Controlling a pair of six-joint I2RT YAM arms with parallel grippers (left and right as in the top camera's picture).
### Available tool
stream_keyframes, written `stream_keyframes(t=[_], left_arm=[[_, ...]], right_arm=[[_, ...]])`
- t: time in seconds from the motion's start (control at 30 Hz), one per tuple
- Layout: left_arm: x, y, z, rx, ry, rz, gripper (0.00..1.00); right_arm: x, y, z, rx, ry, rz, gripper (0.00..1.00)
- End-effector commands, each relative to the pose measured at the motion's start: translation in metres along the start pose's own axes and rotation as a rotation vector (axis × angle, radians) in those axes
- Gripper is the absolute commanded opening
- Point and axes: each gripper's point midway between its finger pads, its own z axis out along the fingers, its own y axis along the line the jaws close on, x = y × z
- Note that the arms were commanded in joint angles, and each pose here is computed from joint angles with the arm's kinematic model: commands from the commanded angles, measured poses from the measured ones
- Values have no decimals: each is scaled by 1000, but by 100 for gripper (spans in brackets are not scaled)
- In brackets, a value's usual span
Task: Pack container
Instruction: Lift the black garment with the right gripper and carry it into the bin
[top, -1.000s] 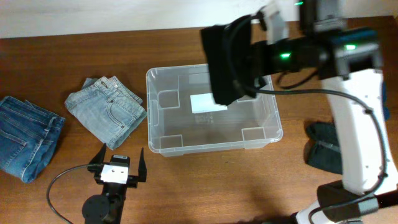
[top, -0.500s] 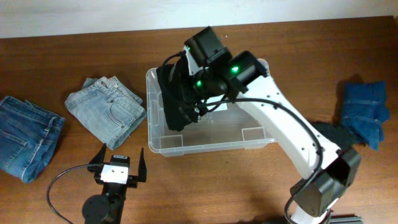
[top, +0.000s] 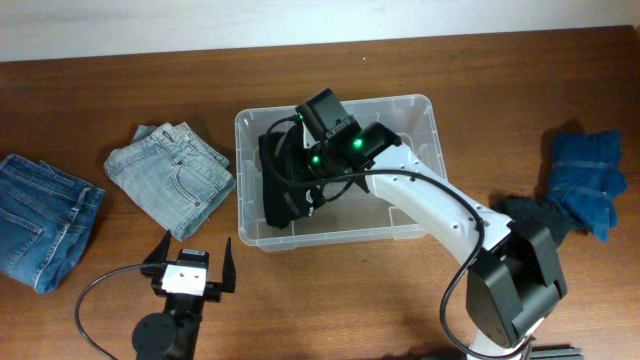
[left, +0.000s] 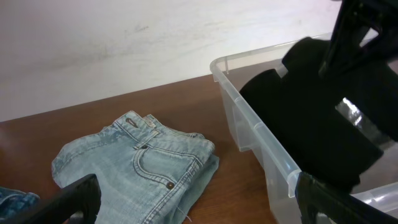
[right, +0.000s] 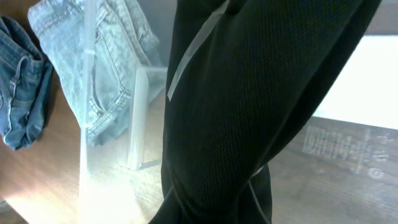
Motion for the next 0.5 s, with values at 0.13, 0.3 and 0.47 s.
stream_keyframes(t=[0.13,0.3,0.47], left_arm=[[3,-1,1,6,0,16,99],[3,-1,1,6,0,16,100],[3,-1,1,6,0,16,99]], right_arm=[[7,8,2,-44,19,-5,4],[10,11,3,-39,20,-23,4],[12,10,10,-24,19,-26,4]])
